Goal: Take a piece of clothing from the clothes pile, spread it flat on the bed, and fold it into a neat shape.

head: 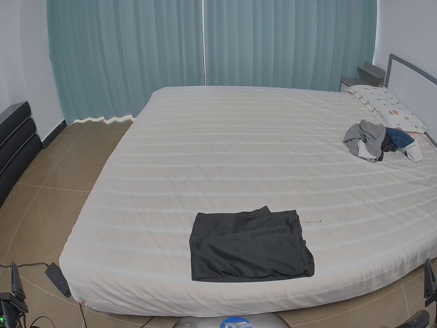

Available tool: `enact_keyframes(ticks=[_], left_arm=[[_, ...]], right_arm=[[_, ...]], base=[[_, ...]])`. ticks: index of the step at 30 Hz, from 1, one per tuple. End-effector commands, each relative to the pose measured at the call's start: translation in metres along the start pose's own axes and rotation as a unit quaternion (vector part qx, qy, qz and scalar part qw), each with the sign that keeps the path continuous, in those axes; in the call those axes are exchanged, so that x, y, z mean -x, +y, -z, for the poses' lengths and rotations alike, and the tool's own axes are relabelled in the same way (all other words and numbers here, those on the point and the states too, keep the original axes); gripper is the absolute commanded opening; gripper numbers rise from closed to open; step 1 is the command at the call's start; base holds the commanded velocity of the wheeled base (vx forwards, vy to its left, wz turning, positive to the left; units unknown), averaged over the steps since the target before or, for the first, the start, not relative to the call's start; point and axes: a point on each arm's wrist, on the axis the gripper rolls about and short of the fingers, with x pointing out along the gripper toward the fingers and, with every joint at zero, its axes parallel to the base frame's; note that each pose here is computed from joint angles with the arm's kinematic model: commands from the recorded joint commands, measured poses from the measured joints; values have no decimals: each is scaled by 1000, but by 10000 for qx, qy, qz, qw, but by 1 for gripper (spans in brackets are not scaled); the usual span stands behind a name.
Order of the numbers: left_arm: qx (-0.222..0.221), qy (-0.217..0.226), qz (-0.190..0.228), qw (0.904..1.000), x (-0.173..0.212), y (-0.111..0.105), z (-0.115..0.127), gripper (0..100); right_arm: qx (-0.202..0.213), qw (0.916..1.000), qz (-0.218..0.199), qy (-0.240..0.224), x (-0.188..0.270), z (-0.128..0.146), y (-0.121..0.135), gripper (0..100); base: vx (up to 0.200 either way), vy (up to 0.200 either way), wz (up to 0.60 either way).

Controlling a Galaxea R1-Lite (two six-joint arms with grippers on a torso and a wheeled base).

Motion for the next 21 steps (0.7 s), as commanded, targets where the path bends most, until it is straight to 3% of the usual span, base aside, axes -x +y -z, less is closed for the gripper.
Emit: enact_keyframes(ticks=[1, 4, 6, 9, 11, 16, 21], left_arm=[[63, 13, 699, 9975, 0, -3, 4, 100], [53, 42, 912, 9958, 0, -4, 4, 100], [43, 74, 1155, 9933, 0, -5, 5, 100], [2, 90, 1520, 9883, 0, -7, 5, 100], [-12, 97, 1747, 9846, 1, -8, 5, 100], [-135, 470, 2645, 9631, 3, -11, 12, 100], [-232, 388, 2637, 9635, 3, -11, 11, 100]], right_arm=[[74, 9974, -719, 56, -7, 30, 7, 100], [-89, 9957, -924, 55, -7, 30, 8, 100], [-332, 9958, -848, 106, -7, 30, 8, 100], [-415, 9950, -551, 716, -6, 40, 7, 100], [-462, 9953, -530, 666, -5, 37, 7, 100], [-430, 9964, -561, 479, -7, 37, 7, 100], [-423, 9963, -584, 477, -7, 37, 7, 100]], base=[[0, 0, 0], [0, 0, 0], [0, 0, 0], [0, 0, 0], [0, 0, 0], [0, 0, 0], [0, 0, 0]])
